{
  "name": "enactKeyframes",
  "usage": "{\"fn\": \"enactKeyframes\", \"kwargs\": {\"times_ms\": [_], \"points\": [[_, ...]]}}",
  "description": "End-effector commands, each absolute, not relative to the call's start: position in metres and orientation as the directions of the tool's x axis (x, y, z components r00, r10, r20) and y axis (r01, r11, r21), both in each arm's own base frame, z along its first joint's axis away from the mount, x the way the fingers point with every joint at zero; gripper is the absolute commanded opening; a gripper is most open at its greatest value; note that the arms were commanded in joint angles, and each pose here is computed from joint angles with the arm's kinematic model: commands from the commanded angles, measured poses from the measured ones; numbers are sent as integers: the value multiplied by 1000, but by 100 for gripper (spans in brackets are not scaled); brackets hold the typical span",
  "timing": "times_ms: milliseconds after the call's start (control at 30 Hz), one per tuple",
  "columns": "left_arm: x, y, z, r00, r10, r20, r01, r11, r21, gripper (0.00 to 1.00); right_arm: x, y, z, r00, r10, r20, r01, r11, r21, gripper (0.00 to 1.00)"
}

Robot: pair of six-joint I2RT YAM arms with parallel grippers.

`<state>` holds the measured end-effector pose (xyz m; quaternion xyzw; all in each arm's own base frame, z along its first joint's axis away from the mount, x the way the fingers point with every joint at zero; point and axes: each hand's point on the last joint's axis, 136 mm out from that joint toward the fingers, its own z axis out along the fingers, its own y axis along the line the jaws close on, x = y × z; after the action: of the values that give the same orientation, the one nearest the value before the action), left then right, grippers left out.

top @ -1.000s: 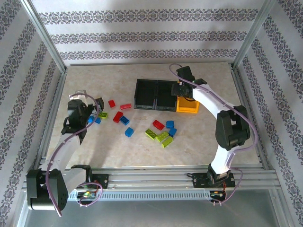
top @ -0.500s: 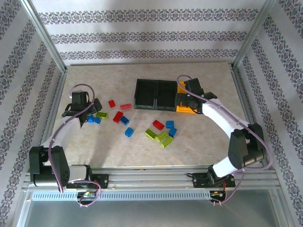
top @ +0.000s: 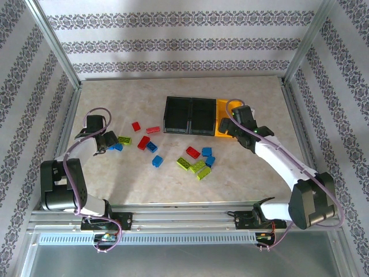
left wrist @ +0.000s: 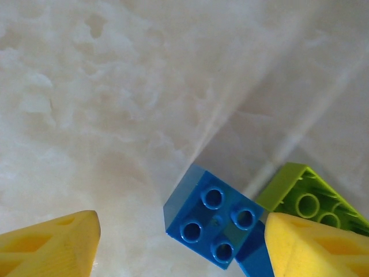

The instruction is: Sort the legos into containers by color

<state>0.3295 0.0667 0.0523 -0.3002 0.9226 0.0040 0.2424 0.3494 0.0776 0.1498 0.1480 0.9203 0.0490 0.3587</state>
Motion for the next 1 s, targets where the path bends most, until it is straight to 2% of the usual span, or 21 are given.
{"fn": "enactKeyframes", "kwargs": {"times_ms": [0, 333, 967], "points": [[333, 67, 47, -704, -570, -423, -560, 813, -163, 73, 349, 74, 159, -643, 355, -679, 270, 934, 234, 99], [339, 60, 29, -715, -586, -382, -558, 807, -194, 67, 345, 68, 158, -632, 367, -683, 294, 928, 227, 98], [364, 80, 26, -679, -631, -375, -621, 766, -165, 68, 348, 73, 155, -643, 362, -674, 284, 931, 229, 98]]}}
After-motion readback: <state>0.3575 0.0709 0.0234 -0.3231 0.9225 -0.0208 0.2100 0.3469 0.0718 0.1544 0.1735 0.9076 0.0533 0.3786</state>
